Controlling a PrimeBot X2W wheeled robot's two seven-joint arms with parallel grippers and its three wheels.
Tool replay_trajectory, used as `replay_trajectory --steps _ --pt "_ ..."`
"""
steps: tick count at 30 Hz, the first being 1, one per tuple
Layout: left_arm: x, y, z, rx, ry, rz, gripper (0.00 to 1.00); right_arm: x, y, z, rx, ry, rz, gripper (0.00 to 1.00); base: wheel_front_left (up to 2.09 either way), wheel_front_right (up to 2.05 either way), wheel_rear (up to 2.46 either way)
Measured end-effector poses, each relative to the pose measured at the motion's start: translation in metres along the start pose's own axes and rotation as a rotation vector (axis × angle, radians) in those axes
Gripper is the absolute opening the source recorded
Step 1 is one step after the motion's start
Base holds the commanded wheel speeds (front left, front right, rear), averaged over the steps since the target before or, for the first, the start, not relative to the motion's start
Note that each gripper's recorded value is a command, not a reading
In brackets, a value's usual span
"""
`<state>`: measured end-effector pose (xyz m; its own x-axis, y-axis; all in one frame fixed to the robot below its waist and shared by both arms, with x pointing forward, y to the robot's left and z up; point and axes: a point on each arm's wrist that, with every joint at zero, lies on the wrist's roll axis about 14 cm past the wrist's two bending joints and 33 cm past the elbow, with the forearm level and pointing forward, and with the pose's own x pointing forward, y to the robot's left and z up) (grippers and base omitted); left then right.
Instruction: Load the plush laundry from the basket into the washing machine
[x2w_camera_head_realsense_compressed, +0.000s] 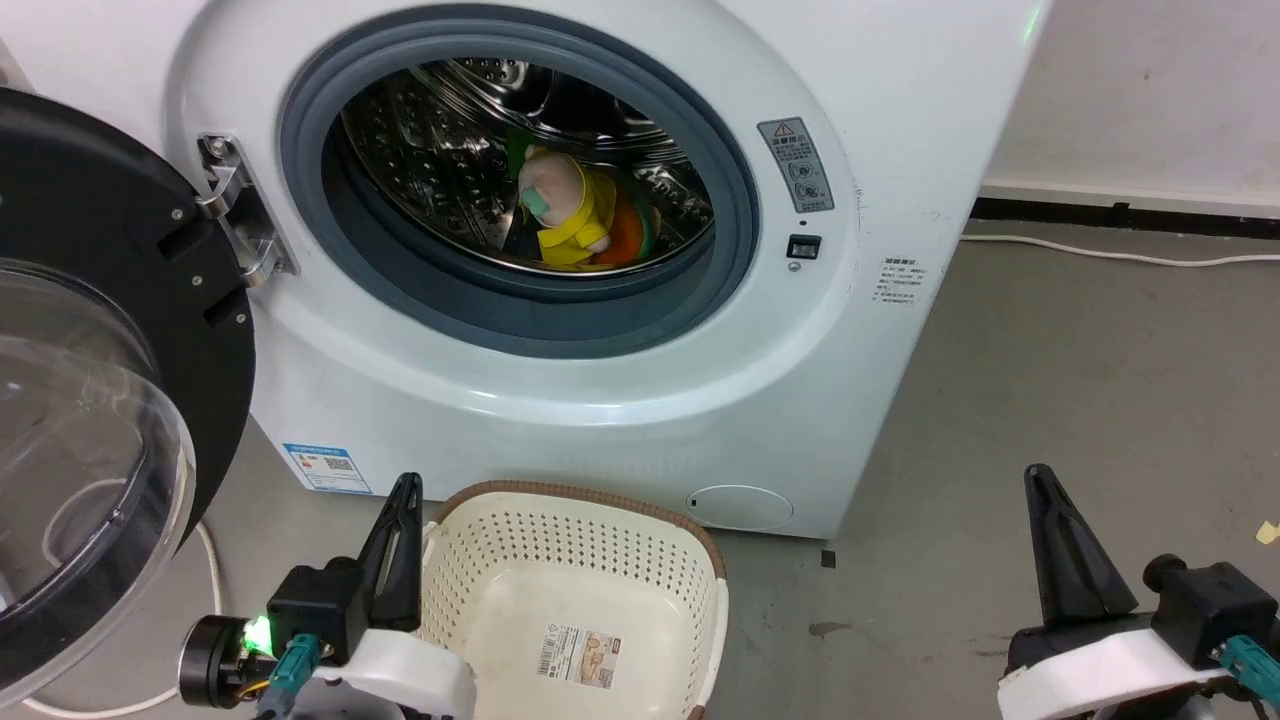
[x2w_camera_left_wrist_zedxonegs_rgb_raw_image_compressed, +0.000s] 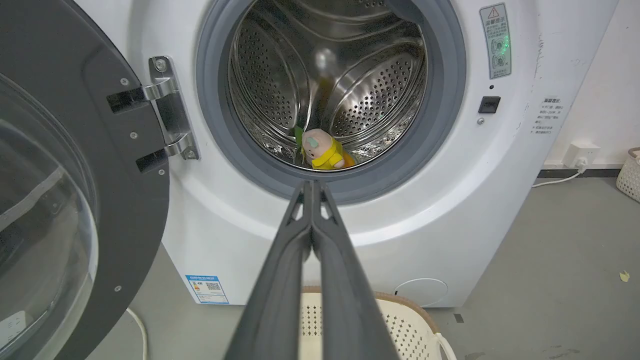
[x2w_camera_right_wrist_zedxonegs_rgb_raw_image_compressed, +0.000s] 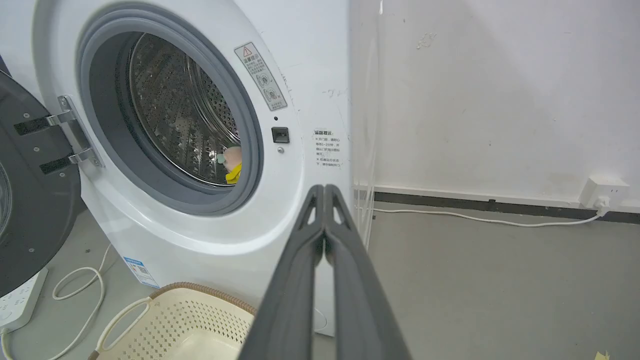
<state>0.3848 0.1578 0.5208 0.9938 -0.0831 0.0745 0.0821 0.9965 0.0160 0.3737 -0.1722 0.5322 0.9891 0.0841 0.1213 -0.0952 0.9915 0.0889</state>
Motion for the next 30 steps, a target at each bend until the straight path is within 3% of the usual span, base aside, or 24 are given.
replay_trajectory --steps 30 --pt "-0.0012 0.0067 0.0074 0.013 0.014 0.026 0.00 -0.0012 0.0051 -0.0029 -0.047 0.050 0.019 0.00 0.00 0.00 0.00"
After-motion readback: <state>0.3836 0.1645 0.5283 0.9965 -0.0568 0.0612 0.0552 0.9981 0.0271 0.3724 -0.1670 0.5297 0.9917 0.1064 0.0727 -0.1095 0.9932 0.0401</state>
